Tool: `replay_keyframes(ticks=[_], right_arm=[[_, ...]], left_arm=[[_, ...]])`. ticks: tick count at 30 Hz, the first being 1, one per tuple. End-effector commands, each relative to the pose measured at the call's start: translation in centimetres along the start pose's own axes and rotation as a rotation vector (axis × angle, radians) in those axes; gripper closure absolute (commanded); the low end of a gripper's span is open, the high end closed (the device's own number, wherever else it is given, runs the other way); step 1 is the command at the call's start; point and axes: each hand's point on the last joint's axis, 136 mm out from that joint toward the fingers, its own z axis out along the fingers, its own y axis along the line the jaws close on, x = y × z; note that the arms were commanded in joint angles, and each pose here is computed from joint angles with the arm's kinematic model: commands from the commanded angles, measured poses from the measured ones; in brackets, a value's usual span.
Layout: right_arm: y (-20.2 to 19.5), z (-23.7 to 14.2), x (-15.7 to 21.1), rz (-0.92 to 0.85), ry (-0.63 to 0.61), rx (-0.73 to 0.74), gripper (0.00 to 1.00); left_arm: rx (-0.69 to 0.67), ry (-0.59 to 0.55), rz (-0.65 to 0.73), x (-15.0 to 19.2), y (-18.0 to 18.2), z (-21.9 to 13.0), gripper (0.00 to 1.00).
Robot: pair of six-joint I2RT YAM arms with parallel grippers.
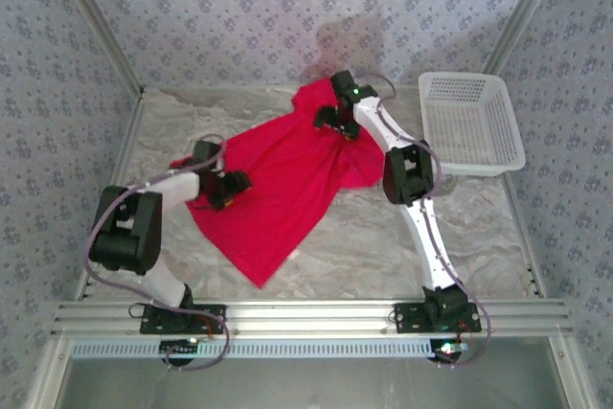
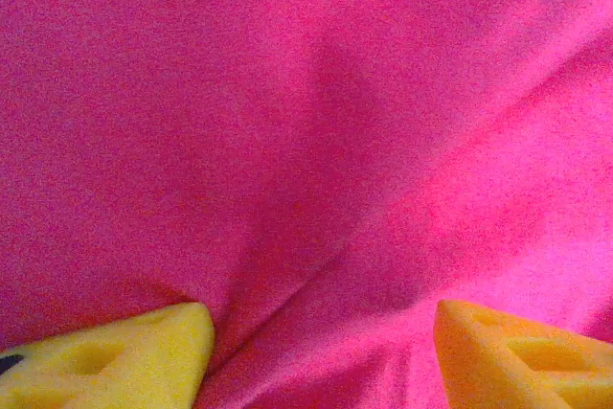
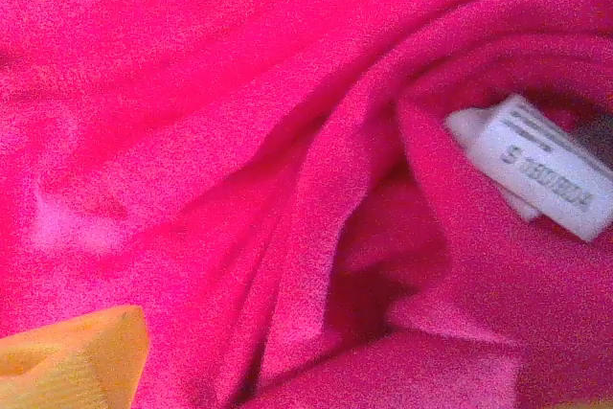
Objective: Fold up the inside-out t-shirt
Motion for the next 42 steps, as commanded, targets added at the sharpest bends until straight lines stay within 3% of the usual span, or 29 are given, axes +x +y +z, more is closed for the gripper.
replay_keyframes(ticks=[1,3,6,10,15,21,24,29,32,35,42], right_arm=[[0.9,0.0,-0.2,-0.019,0.025,-0.056,0.12],[2.0,-1.0,-1.5,-0.014,-0.020,-0.109,0.12],[2.5,-4.1,-2.2,-0.038,-0.044,-0.115,0.13],[0.2,-9.0,-2.5,-0.058,-0.056,-0.020,0.12],[-1.3,-12.8,-0.4,-0.083,-0.036,0.012,0.12],[-2.7,-12.2,6.1,-0.094,0.078,0.038,0.28],[-3.3,-10.9,8.4,-0.068,0.105,0.031,0.29],[-4.5,-7.8,10.2,-0.041,0.170,0.048,0.30],[-5.9,-6.0,10.2,-0.021,0.190,0.086,0.31],[-8.0,-4.5,9.2,0.009,0.191,0.128,0.29],[-11.7,-3.2,4.3,0.060,0.168,0.184,0.22]], left_arm=[[0.033,0.205,0.011,10.8,-3.5,2.8,0.42],[0.096,0.252,0.174,13.7,-8.5,2.1,0.45],[0.172,0.284,0.398,15.3,-14.0,-0.4,0.47],[0.225,0.225,0.515,12.3,-16.9,-3.8,0.45],[0.198,0.086,0.349,2.6,-15.9,-4.1,0.46],[0.174,-0.040,0.229,-8.8,-17.0,-1.4,0.46],[0.195,-0.051,0.231,-12.1,-19.3,1.0,0.46],[0.252,-0.004,0.195,-14.9,-22.5,6.2,0.46],[0.195,0.009,0.174,-16.2,-21.3,9.2,0.47],[0.081,0.018,0.145,-18.1,-17.5,10.4,0.48],[-0.186,-0.066,0.035,-24.7,-4.9,7.1,0.50]])
